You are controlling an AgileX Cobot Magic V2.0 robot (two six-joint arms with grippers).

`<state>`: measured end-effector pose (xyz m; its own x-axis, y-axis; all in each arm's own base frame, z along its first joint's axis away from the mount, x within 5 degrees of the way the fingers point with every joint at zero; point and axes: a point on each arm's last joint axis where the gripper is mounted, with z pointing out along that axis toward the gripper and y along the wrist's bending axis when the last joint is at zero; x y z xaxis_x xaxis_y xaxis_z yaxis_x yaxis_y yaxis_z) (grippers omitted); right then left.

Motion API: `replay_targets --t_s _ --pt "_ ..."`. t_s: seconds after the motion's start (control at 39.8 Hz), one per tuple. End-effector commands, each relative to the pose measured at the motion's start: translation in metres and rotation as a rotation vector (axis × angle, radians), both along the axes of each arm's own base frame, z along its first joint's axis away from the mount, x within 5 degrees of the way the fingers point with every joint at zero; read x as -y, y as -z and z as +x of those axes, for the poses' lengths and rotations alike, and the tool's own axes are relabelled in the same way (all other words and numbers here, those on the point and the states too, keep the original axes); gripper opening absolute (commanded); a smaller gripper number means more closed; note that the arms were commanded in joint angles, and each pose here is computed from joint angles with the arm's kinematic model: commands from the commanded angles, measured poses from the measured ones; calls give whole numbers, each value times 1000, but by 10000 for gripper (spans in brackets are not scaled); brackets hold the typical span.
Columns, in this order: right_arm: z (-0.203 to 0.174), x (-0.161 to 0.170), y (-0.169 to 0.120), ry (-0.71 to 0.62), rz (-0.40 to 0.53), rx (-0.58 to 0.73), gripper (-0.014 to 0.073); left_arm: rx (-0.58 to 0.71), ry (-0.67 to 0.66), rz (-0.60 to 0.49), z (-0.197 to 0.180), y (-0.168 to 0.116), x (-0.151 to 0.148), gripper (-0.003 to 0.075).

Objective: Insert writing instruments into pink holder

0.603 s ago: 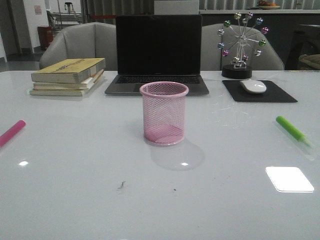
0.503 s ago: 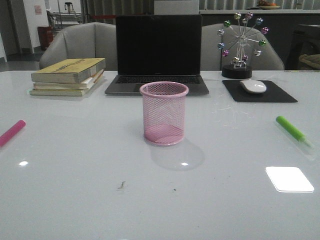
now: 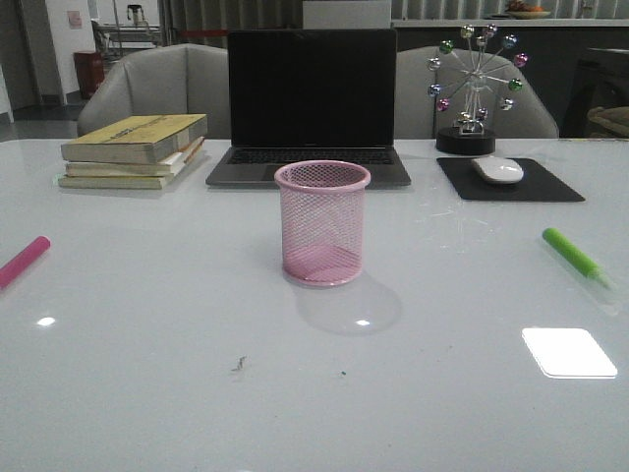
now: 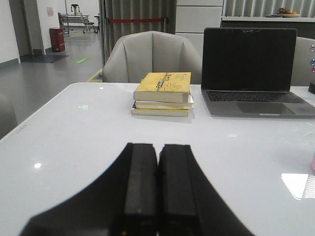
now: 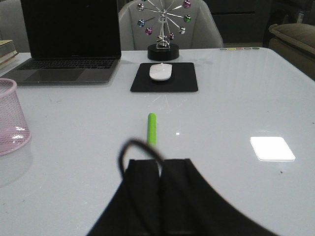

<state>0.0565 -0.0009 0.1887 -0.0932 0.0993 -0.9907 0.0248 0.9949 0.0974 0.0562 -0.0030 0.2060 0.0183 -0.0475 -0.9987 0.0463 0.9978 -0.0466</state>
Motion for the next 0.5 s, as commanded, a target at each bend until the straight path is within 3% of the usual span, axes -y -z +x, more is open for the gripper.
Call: replay_targets --t_s 0.0,0.48 --pt "-1 0 -9 -1 -11 111 30 102 -16 -12 -2 -7 -2 92" --pt "-1 0 -13 -1 -11 151 30 139 -24 -14 -3 -11 -2 92"
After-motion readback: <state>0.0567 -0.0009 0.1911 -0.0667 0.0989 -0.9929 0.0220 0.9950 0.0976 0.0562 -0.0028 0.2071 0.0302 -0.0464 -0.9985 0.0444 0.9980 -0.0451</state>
